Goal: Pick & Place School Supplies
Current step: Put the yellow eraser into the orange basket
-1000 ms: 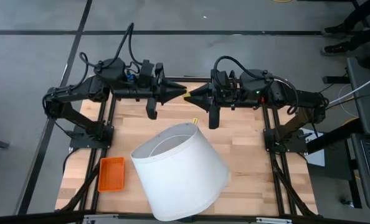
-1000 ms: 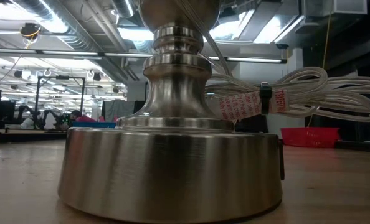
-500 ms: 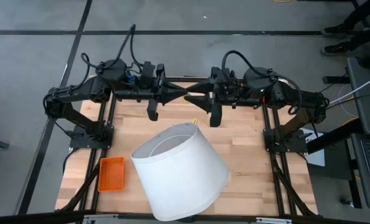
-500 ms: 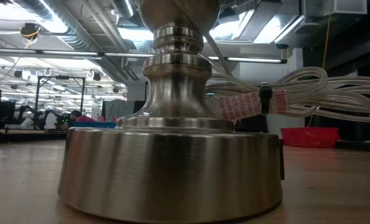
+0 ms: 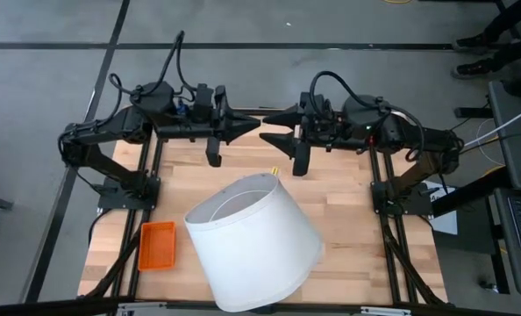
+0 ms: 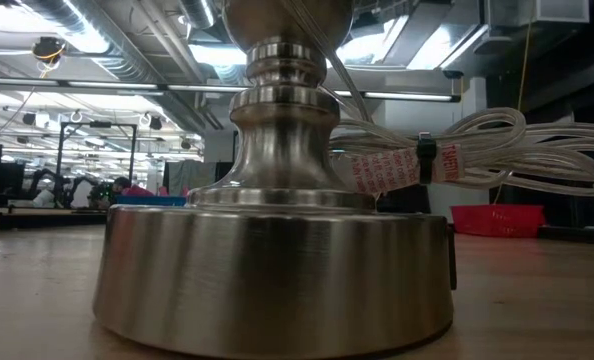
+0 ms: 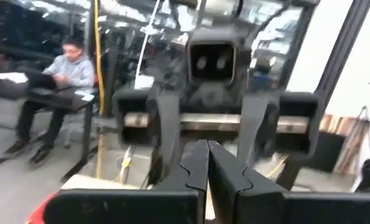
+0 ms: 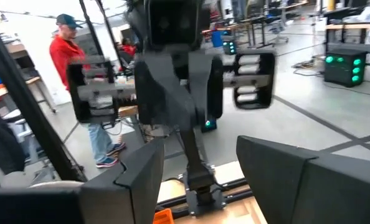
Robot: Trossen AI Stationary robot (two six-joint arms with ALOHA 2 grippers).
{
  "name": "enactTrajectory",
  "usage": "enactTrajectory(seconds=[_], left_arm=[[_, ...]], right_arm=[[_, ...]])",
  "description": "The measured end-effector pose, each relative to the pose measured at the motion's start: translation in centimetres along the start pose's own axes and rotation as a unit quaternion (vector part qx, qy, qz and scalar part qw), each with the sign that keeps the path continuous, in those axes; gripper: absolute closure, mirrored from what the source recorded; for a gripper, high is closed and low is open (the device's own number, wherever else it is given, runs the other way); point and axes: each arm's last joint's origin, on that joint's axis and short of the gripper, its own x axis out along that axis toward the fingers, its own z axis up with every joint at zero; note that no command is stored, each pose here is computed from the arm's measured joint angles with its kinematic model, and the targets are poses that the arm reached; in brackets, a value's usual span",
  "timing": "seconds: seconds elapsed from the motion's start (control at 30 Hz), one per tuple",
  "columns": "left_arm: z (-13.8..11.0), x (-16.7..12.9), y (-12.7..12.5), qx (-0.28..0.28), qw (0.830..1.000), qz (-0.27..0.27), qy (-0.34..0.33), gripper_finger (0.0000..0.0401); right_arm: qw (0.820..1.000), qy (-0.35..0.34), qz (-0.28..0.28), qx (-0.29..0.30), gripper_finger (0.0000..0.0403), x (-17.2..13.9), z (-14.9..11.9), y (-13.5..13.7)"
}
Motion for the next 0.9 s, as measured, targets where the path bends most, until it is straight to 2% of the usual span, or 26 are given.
enactTrajectory(seconds=[0.17, 0.33, 0.43, 0.57, 0.67, 0.8, 0.9], left_arm=[[0.0, -2.2, 0.6, 0.019, 0.996, 0.081, 0.04, 0.04], [1.0, -4.7, 0.6, 0.025, 0.994, 0.103, 0.037, 0.04], [0.5, -7.0, 0.8, 0.02, 0.987, 0.13, 0.093, 0.04], [-1.4, -10.3, 1.1, -0.021, 0.962, 0.165, 0.217, 0.04], [-2.6, -11.9, 0.7, -0.052, 0.94, 0.187, 0.281, 0.0399], [-3.9, -12.7, 0.0, -0.067, 0.916, 0.194, 0.345, 0.0399], [-5.0, -13.0, -0.4, -0.063, 0.893, 0.222, 0.386, 0.0399]], right_arm=[[1.0, -0.004, -0.019, 0.004, 0.0198, -1.3, 0.6, -0.2], [0.999, 0.022, -0.048, 0.004, 0.0198, -2.5, 0.5, -0.7], [0.996, 0.046, -0.071, 0.01, 0.0197, -3.4, 0.3, -1.0], [0.994, 0.069, -0.079, 0.024, 0.0197, -4.8, 0.2, -1.0], [0.993, 0.078, -0.086, 0.025, 0.0197, -5.4, 0.0, -0.6], [0.991, 0.077, -0.101, 0.029, 0.0197, -5.9, 0.0, -0.4], [0.987, 0.092, -0.131, 0.027, 0.0197, -6.4, -0.4, -0.7]])
